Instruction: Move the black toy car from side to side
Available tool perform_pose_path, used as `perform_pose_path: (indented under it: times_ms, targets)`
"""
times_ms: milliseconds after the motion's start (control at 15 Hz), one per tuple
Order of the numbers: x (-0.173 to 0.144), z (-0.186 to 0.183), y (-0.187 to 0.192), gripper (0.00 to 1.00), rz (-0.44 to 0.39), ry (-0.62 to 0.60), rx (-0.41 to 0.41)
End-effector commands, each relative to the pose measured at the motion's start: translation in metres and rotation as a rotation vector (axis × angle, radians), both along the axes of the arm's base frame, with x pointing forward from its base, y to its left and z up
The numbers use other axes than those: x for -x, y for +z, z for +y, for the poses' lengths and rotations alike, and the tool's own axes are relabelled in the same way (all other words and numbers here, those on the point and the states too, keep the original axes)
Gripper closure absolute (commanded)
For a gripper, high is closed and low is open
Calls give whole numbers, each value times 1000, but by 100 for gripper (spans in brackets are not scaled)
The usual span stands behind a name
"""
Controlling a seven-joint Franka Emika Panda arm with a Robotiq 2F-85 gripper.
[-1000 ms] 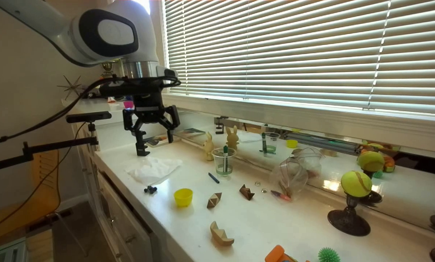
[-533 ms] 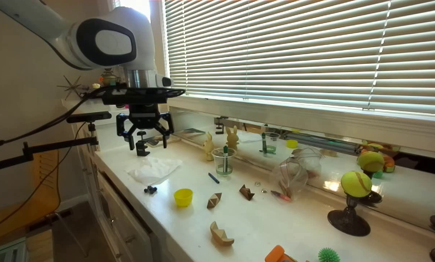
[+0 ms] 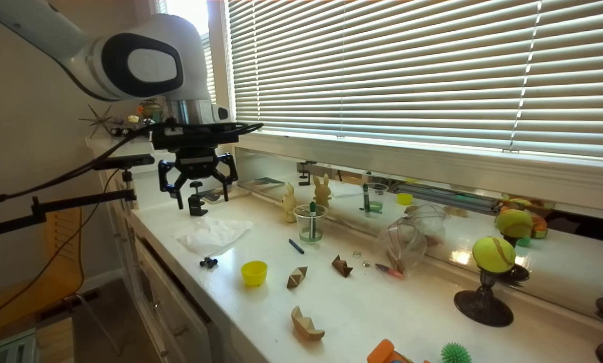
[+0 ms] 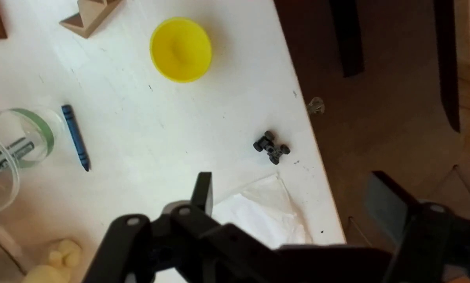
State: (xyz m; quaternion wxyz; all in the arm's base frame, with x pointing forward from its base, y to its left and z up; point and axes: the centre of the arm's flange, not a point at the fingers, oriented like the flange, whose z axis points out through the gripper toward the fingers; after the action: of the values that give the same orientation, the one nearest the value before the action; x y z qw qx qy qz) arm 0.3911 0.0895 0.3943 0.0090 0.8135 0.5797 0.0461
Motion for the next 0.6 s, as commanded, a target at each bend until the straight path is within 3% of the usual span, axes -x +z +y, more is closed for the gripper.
perform_pose_path:
  times_ms: [0, 467, 533]
  targets:
    - [22, 16, -18, 0, -20, 199, -17]
    - [47, 46, -48, 0, -31, 578, -14]
    - [38, 45, -44, 0, -7, 487, 20]
